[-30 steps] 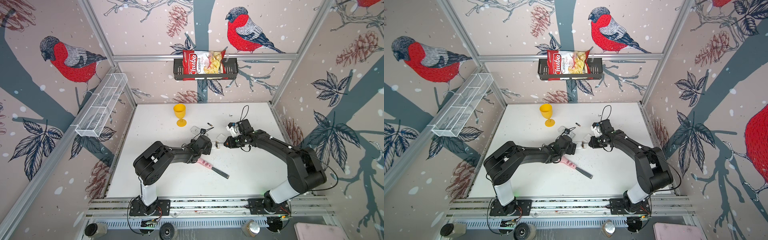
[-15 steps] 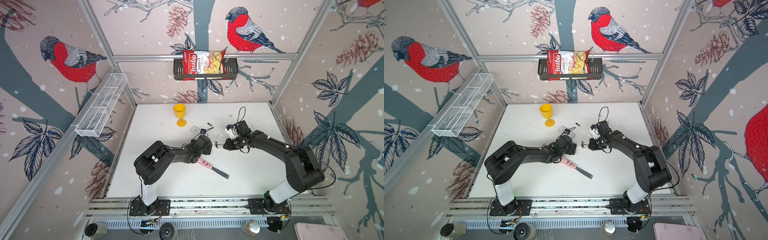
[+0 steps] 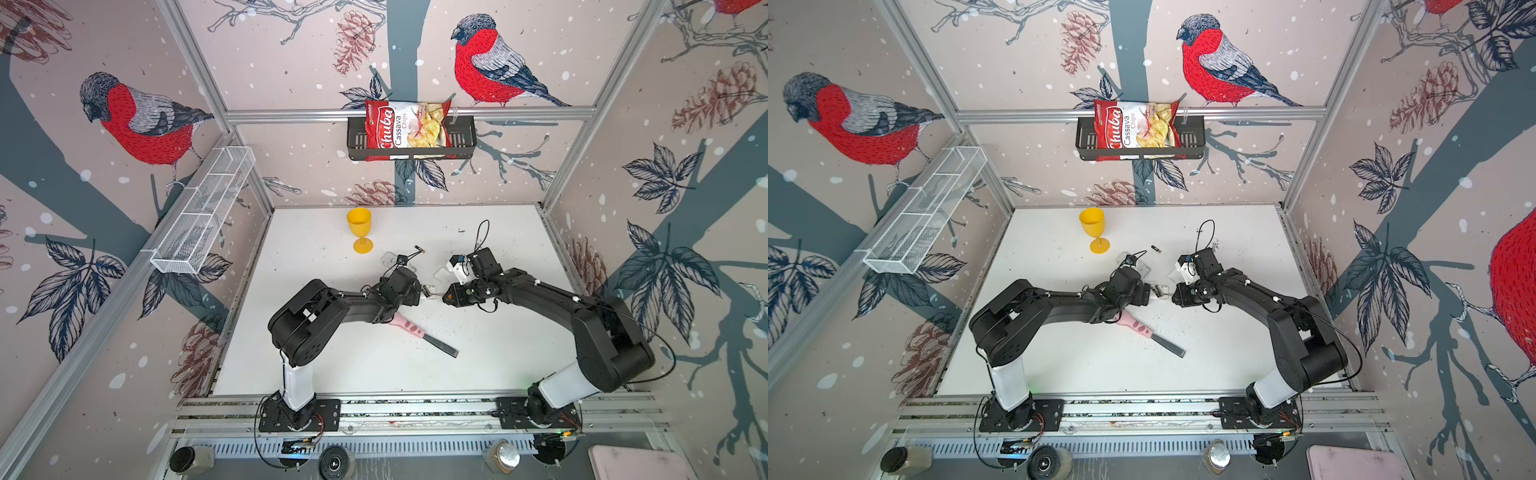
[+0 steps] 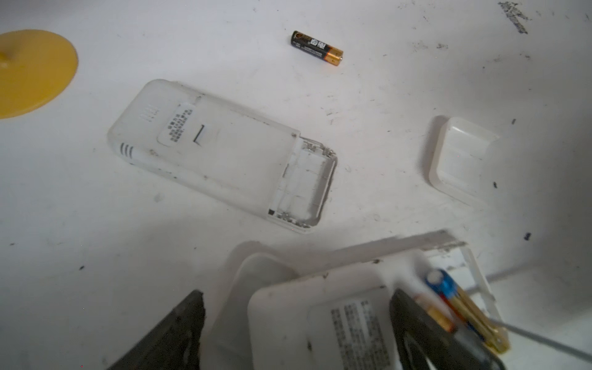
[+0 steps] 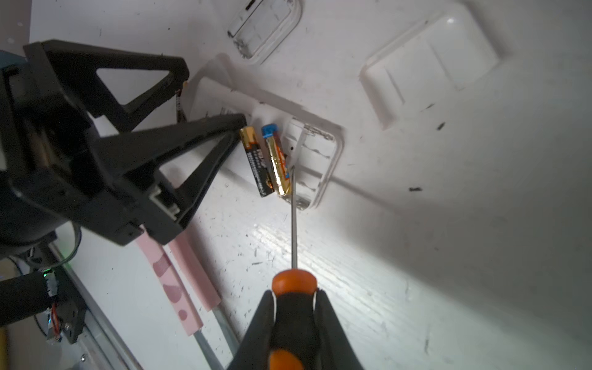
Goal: Unload the batteries from the remote control
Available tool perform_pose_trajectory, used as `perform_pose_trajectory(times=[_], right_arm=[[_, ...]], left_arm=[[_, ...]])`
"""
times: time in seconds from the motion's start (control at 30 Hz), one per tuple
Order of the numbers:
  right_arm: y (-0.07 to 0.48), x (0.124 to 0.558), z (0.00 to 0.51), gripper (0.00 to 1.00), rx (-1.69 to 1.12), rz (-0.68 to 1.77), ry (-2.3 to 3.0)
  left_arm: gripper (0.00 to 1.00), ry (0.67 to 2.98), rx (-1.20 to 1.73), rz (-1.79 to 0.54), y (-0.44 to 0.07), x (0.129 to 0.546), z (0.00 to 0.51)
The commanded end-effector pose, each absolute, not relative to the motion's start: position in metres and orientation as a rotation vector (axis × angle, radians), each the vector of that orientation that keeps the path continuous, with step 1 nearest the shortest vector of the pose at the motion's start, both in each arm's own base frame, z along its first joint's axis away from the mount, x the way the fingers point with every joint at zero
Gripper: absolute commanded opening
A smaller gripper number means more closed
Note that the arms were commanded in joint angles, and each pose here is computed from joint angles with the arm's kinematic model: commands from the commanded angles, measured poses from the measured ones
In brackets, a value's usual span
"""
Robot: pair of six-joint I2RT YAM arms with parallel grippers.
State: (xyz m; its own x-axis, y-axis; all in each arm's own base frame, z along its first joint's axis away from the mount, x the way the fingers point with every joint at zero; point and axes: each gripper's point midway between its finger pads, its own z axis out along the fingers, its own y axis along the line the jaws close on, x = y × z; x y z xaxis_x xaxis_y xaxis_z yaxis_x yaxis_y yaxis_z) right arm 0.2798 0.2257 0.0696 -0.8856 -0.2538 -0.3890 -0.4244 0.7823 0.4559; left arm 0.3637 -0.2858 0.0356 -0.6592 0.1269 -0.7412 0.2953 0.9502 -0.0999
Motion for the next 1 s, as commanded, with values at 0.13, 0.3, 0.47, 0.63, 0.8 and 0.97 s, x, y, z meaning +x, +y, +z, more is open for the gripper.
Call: perform_pose_trajectory(times=[0.13,0.3,0.47,0.63,0.8,0.97], right_arm=[[0.235,0.283,0.081,0.00,-0.534,0.855,2.635],[0.236,0.288,0.084,0.00,-0.526,0.847,2.627],[0.237,0.293,0.092,0.00,-0.528,0.842,2.608],[0.235,0.302,0.089,0.00,-0.511,0.823,2.614],[0.233,0.307,0.084,0.00,-0.501,0.810,2.623],[0.230,0.312,0.079,0.00,-0.488,0.795,2.633]], left_arm=[[0.89,2.292,0.300,-0.293,-0.287,0.363,0.039],[0.89,2.296,0.296,-0.289,-0.285,0.363,0.038],[0.89,2.292,0.289,-0.292,-0.286,0.365,0.040],[0.89,2.295,0.285,-0.294,-0.285,0.364,0.040],[0.88,2.297,0.280,-0.292,-0.283,0.363,0.040],[0.89,2.296,0.275,-0.294,-0.281,0.364,0.042]])
